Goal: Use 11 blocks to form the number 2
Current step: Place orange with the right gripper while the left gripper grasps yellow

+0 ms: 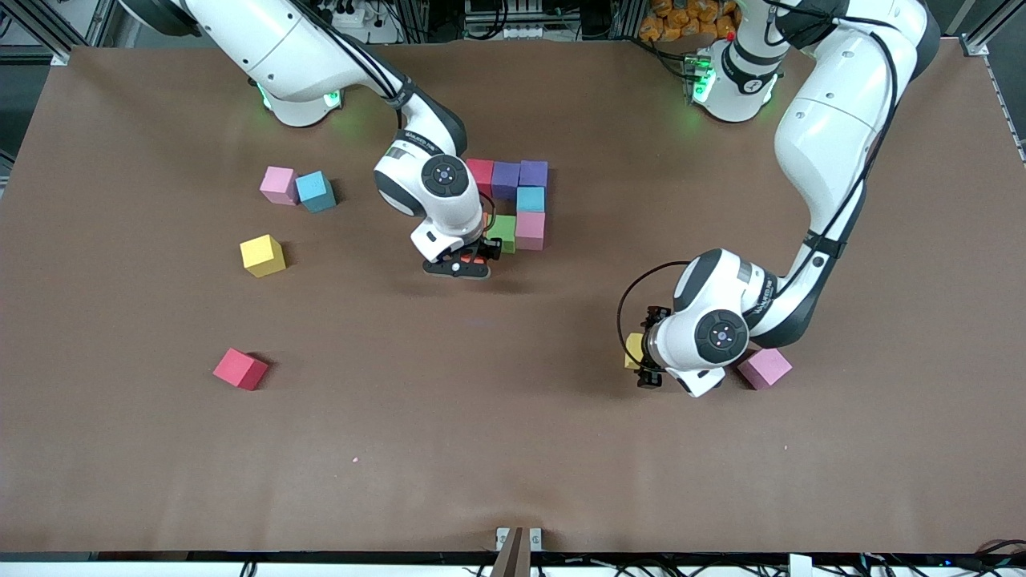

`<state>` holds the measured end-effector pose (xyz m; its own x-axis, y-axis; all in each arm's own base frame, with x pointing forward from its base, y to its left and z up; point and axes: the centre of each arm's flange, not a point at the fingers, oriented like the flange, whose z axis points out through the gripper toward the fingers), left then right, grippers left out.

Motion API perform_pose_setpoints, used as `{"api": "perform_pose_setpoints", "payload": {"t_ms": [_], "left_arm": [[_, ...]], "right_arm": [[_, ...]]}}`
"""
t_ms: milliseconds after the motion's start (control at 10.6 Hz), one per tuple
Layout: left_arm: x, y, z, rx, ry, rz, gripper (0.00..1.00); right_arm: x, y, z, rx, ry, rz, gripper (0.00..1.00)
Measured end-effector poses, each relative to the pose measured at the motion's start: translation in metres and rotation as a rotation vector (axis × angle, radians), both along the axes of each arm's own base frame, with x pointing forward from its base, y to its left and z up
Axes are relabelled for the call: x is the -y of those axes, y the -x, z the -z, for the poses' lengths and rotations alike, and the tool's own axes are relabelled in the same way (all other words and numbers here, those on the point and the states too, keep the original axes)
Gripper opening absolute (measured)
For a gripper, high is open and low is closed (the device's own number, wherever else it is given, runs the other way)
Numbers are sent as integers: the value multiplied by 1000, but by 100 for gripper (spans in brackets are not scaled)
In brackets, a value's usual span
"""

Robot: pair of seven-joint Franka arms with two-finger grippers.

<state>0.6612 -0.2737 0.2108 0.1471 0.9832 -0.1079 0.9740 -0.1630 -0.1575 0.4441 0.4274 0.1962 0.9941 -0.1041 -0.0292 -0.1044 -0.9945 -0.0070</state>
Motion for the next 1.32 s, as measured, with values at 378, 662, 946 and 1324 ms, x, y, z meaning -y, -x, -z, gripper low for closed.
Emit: {"api": "perform_pose_setpoints", "payload": {"t_ms": [378,662,946,1324], "left_arm": [[-1,1,7,-8,3,30,99],[-5,0,9,-6,1,48,83],[5,3,8,-4,3,67,67],[33,13,5,4,5,110,59]], "right_arm": [[0,0,0,-1,0,1,70],[1,-1,1,-1,1,4,100],[-3,-10,-10,20,-15,11,100],[2,-32,-57,93,-30,29,100]]}}
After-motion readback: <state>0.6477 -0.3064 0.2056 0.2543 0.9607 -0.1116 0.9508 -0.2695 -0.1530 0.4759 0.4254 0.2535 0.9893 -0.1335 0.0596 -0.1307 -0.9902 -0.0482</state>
